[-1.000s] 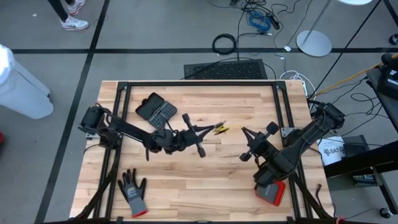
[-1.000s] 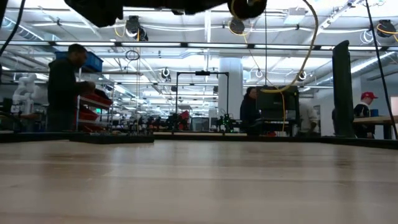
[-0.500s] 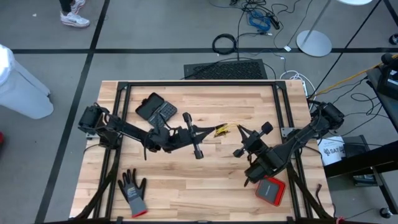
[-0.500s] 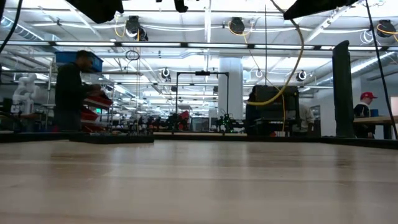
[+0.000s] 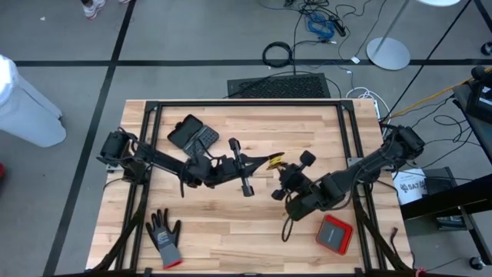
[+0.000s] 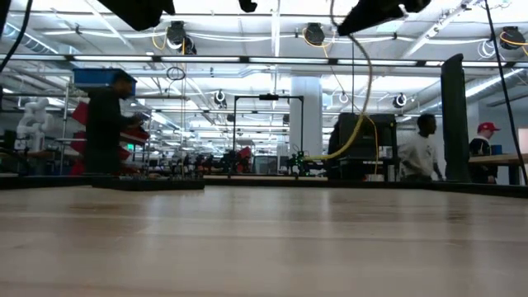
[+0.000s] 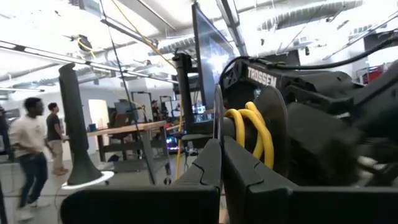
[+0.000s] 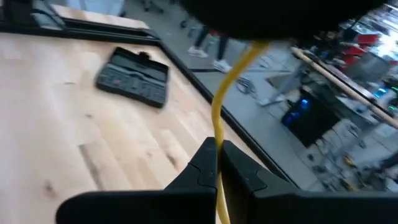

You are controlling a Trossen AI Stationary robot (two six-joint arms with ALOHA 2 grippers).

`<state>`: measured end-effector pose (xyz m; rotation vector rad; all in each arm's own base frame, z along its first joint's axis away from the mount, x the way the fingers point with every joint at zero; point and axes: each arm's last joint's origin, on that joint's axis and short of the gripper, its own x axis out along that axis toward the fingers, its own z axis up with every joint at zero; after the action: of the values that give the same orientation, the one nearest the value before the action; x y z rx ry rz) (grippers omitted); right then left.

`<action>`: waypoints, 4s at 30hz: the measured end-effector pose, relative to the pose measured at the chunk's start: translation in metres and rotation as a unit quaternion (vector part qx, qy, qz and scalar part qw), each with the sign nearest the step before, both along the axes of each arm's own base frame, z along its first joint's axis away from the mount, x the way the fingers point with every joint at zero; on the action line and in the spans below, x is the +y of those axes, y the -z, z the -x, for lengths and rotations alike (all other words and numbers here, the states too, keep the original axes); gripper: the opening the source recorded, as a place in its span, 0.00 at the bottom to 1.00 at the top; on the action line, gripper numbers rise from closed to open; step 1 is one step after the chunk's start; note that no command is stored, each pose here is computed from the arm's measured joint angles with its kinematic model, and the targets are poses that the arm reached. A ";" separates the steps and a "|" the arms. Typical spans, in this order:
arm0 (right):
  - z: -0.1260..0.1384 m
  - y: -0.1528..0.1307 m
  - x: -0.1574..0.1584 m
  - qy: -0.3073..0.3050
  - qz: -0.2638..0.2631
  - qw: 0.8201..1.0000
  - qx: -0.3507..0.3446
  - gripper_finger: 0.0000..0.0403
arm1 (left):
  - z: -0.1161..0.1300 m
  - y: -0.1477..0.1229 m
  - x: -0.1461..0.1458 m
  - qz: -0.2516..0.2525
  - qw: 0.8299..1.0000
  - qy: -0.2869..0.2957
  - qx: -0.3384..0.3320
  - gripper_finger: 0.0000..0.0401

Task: Coil cords
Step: Coil the yellow wire onto the spool

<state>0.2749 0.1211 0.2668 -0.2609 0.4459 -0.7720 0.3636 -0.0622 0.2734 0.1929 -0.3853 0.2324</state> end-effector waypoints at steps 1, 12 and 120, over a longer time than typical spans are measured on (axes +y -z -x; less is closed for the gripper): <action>-0.003 -0.002 0.001 -0.010 0.000 1.000 0.001 0.00 | 0.000 0.000 0.001 0.000 1.000 -0.003 0.000 0.00; -0.014 -0.013 0.011 -0.066 0.013 0.998 -0.011 0.00 | -0.004 0.010 0.009 -0.019 0.996 -0.066 0.064 0.00; 0.107 0.121 -0.024 -0.003 -0.089 0.992 -0.092 0.48 | -0.008 0.018 0.012 -0.075 0.989 -0.051 0.113 0.00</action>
<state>0.1677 0.0972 0.1457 -0.0249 0.3373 -0.7390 0.3714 -0.0502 0.2555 0.3841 -0.1684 0.2798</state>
